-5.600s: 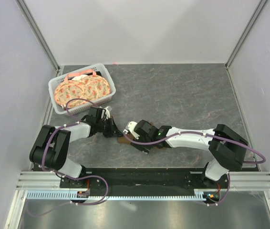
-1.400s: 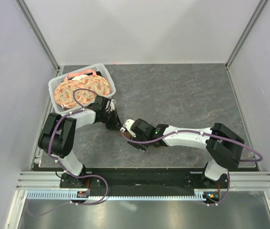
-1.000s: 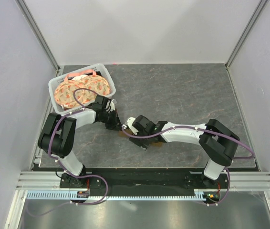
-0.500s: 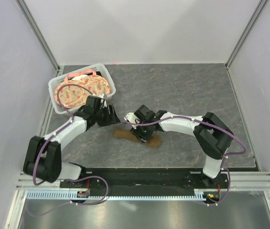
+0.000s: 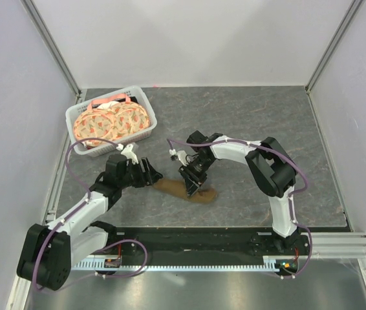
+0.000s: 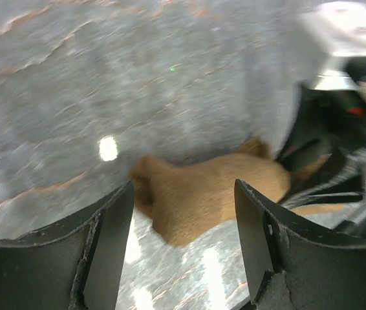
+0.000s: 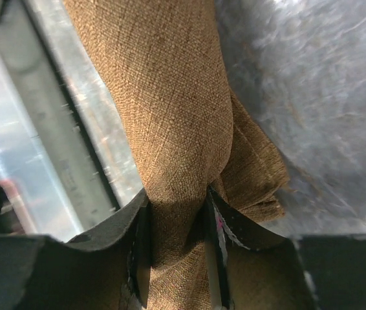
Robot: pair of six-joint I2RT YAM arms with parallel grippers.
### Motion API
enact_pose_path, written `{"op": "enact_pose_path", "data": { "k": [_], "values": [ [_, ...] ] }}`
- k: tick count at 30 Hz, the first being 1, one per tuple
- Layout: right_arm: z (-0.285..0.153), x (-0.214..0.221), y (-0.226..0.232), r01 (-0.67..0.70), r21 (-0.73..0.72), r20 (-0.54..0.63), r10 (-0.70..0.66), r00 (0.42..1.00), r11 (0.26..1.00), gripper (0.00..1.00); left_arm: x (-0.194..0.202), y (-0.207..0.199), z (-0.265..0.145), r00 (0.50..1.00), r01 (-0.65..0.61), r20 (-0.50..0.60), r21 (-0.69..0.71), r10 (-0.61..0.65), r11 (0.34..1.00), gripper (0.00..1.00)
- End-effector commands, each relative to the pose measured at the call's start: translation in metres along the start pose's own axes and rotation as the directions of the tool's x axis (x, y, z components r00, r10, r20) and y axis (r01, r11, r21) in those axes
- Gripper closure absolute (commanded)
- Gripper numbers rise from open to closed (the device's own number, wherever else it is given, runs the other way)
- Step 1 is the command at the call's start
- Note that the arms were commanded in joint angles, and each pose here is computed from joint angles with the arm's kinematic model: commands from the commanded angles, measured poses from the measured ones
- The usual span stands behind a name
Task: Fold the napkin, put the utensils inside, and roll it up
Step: Roll the napkin with the utensil
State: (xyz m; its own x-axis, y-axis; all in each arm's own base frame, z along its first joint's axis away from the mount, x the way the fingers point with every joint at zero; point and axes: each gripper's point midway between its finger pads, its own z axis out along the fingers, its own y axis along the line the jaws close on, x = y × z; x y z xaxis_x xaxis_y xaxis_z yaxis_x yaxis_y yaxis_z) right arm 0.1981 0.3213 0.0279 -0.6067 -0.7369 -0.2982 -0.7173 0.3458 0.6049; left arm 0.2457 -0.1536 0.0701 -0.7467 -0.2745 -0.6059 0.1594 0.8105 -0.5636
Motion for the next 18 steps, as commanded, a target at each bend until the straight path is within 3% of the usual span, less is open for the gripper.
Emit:
{"op": "enact_pose_path", "data": {
  "k": [1,15,17,18],
  "values": [
    [-0.001,0.01,0.014,-0.091,-0.192,-0.05,0.083,0.995,0.977,0.6,-0.011,-0.023,0.003,0.998,-0.045,0.052,0.134,0.039,0.99,0.31],
    [0.005,0.001,-0.006,-0.207,-0.351,-0.039,0.207,0.978,0.913,0.6,0.007,-0.025,0.023,0.996,-0.076,-0.022,0.222,0.083,0.972,0.51],
    [0.003,-0.002,-0.008,-0.213,-0.364,-0.029,0.217,0.976,0.907,0.6,0.011,-0.022,0.028,0.996,-0.068,-0.047,0.214,0.08,0.974,0.61],
    [0.002,-0.003,-0.01,-0.215,-0.36,-0.025,0.221,0.975,0.908,0.6,0.015,-0.02,0.03,0.995,-0.057,-0.072,0.203,0.073,0.978,0.73]
  ]
}}
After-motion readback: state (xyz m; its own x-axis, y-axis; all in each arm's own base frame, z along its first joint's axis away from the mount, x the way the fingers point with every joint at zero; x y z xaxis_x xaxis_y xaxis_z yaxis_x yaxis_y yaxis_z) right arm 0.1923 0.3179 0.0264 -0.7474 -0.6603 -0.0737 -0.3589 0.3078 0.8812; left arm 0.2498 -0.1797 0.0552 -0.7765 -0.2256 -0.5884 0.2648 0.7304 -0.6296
